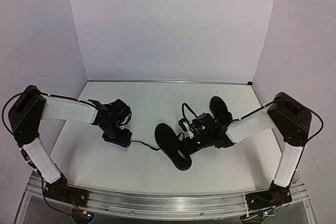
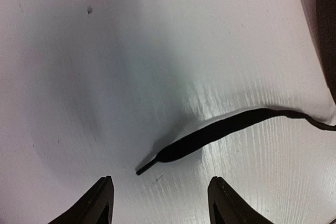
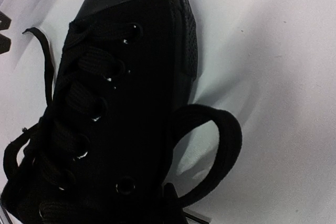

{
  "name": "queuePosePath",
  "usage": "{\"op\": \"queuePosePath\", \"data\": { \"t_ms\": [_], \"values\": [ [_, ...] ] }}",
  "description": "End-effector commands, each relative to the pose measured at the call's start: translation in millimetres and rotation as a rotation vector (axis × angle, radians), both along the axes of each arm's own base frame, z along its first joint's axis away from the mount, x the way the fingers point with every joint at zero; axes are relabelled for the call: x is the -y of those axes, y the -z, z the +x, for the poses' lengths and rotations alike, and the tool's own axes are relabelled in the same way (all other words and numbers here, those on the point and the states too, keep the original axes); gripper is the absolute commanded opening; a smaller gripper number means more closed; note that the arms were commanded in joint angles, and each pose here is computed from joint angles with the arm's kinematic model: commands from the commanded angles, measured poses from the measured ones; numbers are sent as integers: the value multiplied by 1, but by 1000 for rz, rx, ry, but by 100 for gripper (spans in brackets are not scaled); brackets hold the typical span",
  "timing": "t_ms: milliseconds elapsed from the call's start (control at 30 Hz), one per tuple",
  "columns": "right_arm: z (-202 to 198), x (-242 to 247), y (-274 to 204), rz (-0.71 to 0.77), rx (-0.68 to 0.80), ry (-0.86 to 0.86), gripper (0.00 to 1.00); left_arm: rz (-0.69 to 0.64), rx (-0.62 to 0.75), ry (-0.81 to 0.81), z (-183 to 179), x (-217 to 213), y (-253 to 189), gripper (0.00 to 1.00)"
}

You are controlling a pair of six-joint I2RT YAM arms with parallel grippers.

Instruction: Tie the shoes

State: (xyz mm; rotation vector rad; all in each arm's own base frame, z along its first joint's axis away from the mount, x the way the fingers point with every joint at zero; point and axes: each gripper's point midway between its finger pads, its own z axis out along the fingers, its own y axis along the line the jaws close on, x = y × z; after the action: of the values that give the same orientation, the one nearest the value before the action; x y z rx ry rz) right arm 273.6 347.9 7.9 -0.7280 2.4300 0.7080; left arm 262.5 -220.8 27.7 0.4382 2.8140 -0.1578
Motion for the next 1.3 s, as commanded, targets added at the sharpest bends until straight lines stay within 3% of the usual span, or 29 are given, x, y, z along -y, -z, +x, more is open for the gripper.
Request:
{"op": "queuePosePath", "data": {
  "t_ms": [0,167,367,467,667,800,1267],
  "values": [
    [-31,-20,16,-7,-75,-110,0,-111,-17,171,11,31,-10,61],
    [-35,-20,18,-13,-80,-109,0,-117,-56,243,10,41,7,56],
    [-45,-20,16,-4,-97,-114,0,-85,-104,248,5,36,23,38],
    [-45,-16,18,-13,-100,-104,0,-102,-92,243,2,35,17,35],
    [-48,-22,17,-1,-108,-114,0,-101,26,228,17,28,-32,44],
    [-52,-24,18,-2,-112,-120,0,-129,32,222,32,17,-48,50],
    [-54,-26,20,-1,-114,-120,0,-49,-106,324,39,10,3,56]
  ]
}}
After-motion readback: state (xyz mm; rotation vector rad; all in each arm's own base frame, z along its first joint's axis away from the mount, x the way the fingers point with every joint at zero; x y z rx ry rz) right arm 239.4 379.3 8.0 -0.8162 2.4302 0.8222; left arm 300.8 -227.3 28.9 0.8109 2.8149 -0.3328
